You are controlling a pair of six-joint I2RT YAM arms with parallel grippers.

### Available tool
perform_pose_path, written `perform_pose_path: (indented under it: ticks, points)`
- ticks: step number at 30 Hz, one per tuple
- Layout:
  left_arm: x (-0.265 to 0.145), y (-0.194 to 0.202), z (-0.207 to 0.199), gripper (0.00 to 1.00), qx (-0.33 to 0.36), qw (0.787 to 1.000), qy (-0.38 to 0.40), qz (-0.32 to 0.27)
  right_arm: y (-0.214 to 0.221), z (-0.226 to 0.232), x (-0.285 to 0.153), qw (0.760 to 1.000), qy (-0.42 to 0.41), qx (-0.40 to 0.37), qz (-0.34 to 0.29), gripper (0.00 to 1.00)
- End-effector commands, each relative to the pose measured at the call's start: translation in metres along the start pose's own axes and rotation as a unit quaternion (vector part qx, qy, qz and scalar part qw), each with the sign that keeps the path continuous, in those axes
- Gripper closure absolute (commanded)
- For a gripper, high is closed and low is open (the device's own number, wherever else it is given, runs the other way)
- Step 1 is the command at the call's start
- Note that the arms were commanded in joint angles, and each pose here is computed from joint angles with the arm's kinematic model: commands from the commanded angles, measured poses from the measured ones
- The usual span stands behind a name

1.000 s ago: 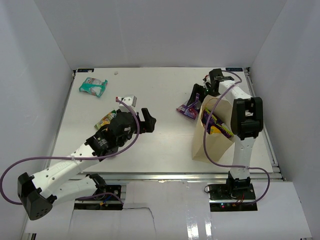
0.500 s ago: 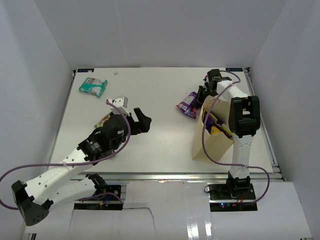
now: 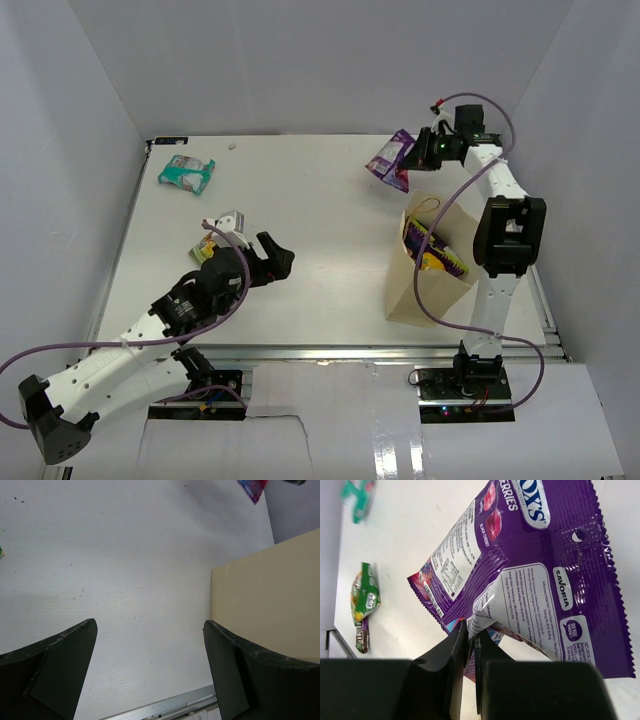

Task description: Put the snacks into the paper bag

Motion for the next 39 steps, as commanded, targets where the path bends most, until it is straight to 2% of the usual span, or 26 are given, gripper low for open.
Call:
perform_pose_path:
  ticks: [1,6,11,12,14,15,16,18,19,20,22,23,24,26,30,35,39]
  points:
    - [-0.003,-0.001,-0.001,0.02,-0.018,1.000,0.009,-0.002,-0.075,0.085,-0.071,0.970,-0.108,-0.181,-0.122,0.92]
    - [-0.006,0.001,0.002,0.02,-0.026,1.000,0.010,-0.003,-0.110,0.115,-0.144,0.938,-0.100,-0.263,-0.201,0.92]
    - [-0.007,0.005,0.008,0.02,-0.047,0.999,0.000,-0.003,-0.112,0.151,-0.206,0.907,-0.089,-0.327,-0.252,0.92]
    - [-0.008,0.005,0.009,0.02,-0.049,0.999,-0.002,-0.004,-0.106,0.167,-0.228,0.896,-0.091,-0.346,-0.264,0.92]
    - [-0.009,0.004,0.009,0.02,-0.056,0.998,-0.005,-0.005,-0.091,0.172,-0.243,0.886,-0.088,-0.368,-0.267,0.92]
    - [-0.010,0.005,0.012,0.02,-0.057,0.998,-0.013,-0.003,-0.078,0.190,-0.270,0.872,-0.084,-0.393,-0.280,0.92]
    - [-0.011,0.004,0.013,0.02,-0.062,0.998,-0.016,-0.004,-0.063,0.186,-0.271,0.874,-0.079,-0.394,-0.273,0.92]
    - [-0.014,0.006,0.019,0.02,-0.076,0.997,-0.034,0.000,-0.037,0.202,-0.301,0.841,-0.049,-0.454,-0.291,0.92]
    - [-0.016,0.004,0.023,0.02,-0.083,0.995,-0.045,-0.008,-0.027,0.202,-0.309,0.833,-0.038,-0.466,-0.294,0.92]
    - [-0.018,0.003,0.027,0.02,-0.093,0.994,-0.057,-0.010,-0.013,0.191,-0.305,0.840,-0.034,-0.460,-0.286,0.92]
    - [-0.023,0.010,0.043,0.02,-0.128,0.986,-0.107,-0.005,0.007,0.198,-0.324,0.822,-0.019,-0.489,-0.293,0.92]
    - [-0.031,0.011,0.057,0.02,-0.129,0.981,-0.143,-0.007,0.023,0.201,-0.325,0.830,-0.020,-0.483,-0.278,0.92]
    - [-0.034,0.011,0.062,0.02,-0.159,0.974,-0.159,-0.014,0.031,0.203,-0.325,0.812,-0.022,-0.517,-0.268,0.92]
    - [-0.045,0.008,0.076,0.02,-0.171,0.966,-0.191,-0.028,0.049,0.206,-0.325,0.811,-0.024,-0.524,-0.258,0.92]
    - [-0.053,0.000,0.078,0.02,-0.187,0.964,-0.184,-0.047,0.057,0.209,-0.333,0.794,0.007,-0.548,-0.265,0.92]
    - [-0.056,0.000,0.076,0.02,-0.181,0.966,-0.180,-0.039,0.075,0.206,-0.336,0.792,0.034,-0.554,-0.254,0.92]
    - [-0.055,0.003,0.074,0.02,-0.173,0.969,-0.176,-0.026,0.095,0.201,-0.327,0.794,0.023,-0.560,-0.234,0.92]
Point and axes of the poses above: each gripper's point midway between its finger pads, its own x axis out along the fingers, its own z axis along the line the jaws close on, y = z × x, the point moved 3 cm from there along -x, back along the fingers, and after that the axes turned 1 degree about -x, right-handed, at the moved point
